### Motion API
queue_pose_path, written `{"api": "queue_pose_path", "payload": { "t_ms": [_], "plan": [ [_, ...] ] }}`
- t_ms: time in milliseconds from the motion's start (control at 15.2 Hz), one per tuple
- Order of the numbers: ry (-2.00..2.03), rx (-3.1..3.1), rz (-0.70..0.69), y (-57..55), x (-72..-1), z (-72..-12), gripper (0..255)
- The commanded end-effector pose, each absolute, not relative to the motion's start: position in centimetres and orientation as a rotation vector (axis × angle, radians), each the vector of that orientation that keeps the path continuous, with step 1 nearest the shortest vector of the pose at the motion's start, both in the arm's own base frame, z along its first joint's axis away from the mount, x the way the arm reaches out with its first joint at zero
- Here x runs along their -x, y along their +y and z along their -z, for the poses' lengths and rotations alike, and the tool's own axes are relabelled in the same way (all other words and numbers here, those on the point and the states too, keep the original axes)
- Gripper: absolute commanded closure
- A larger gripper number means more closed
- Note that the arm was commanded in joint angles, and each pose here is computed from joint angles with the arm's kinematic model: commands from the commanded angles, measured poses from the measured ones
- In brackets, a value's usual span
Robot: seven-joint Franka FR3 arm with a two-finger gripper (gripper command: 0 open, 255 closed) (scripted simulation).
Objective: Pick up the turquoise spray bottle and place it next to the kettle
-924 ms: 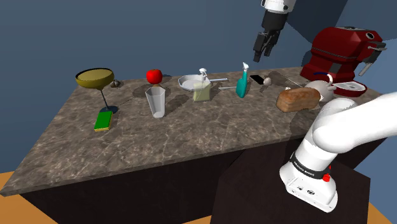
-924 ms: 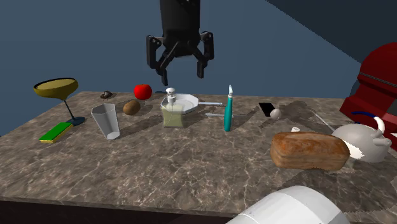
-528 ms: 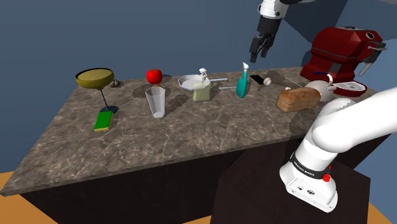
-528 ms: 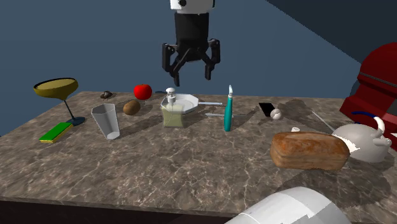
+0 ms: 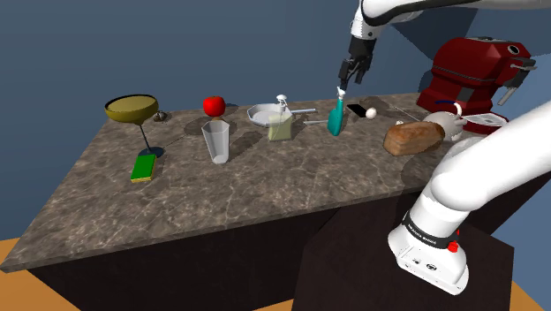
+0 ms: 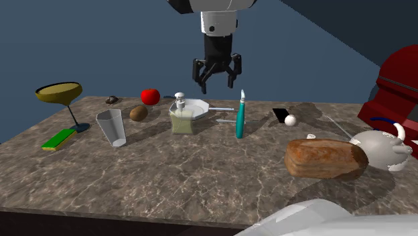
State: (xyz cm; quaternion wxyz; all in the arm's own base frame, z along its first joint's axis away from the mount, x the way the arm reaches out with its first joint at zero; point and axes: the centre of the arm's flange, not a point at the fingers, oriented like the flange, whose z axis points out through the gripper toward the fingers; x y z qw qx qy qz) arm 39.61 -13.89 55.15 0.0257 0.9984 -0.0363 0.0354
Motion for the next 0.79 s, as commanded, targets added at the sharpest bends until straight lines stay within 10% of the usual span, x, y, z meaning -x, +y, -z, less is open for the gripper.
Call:
{"api": "queue_pose_path", "payload": {
  "t_ms": [0,726],
  "plan": [
    [-0.137,-3.079,-0.109,-15.9,-40.8,-54.0,0],
    [-0.271,-3.043,-0.102,-27.1,-47.5,-48.4,0]
  ]
}}
